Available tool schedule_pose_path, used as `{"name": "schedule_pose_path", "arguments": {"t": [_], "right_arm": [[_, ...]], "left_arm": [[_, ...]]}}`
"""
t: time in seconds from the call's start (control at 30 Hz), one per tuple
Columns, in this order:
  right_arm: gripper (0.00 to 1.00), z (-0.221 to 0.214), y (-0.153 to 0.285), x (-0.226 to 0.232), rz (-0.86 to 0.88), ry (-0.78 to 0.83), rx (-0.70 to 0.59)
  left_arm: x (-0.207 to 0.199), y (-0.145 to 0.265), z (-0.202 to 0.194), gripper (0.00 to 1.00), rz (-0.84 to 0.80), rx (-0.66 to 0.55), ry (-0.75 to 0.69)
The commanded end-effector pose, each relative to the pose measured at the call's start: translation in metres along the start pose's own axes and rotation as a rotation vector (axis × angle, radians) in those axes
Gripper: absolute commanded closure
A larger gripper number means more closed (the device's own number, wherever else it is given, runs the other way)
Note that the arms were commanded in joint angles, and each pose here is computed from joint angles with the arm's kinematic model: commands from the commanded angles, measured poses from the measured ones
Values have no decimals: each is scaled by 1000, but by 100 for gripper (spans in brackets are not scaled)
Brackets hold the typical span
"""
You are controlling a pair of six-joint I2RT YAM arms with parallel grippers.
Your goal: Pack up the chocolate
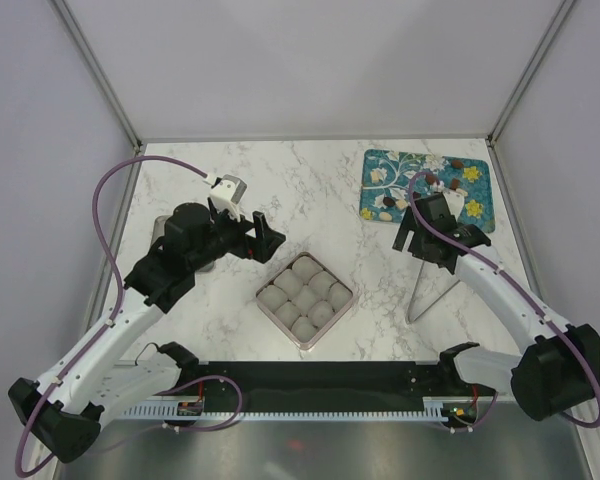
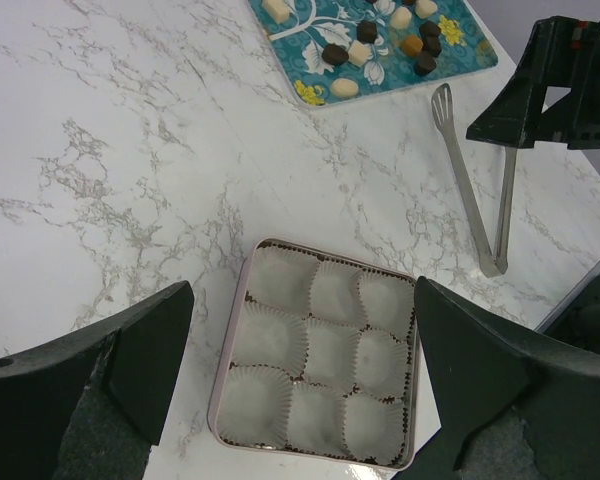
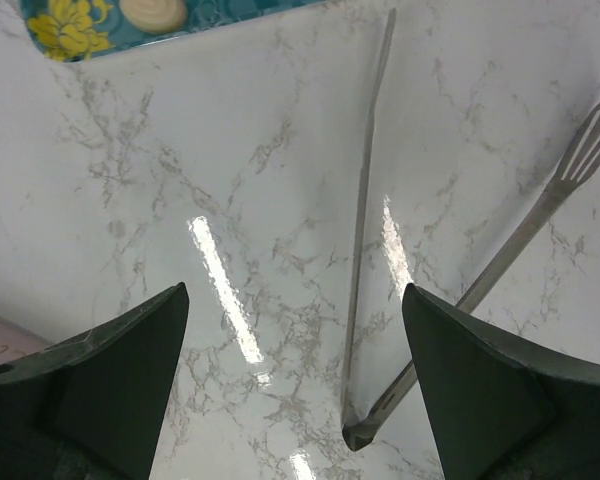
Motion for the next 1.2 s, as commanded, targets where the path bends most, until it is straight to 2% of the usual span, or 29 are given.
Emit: {"name": "schedule_pose_path", "arguments": {"t": [0.0, 0.17, 0.47, 0.8, 1.17], "right_arm": [[4, 1, -9, -14, -89, -74, 3], [4, -8, -23, -28, -154, -109, 19], [3, -41, -34, -67, -276, -318, 73], [2, -48, -44, -64, -195, -353, 59], [3, -57, -60, -75, -257, -314, 38]], "left_arm": [[2, 7, 18, 0, 18, -62, -48], [2, 8, 18, 0, 20, -65, -48], [2, 6, 17, 0, 23, -56, -45], [1, 8, 18, 0, 16, -63, -43], [2, 8, 18, 0, 22, -64, -45]]}}
Point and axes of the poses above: each gripper's point midway between its finger pads, its own y axis back along the fingers, its own x axis along the line the jaws close on, z = x × y, the point moved 6 cm from there along y, back along the fingers, and after that the axes turned 10 degrees about -y, right-handed, at the moved point
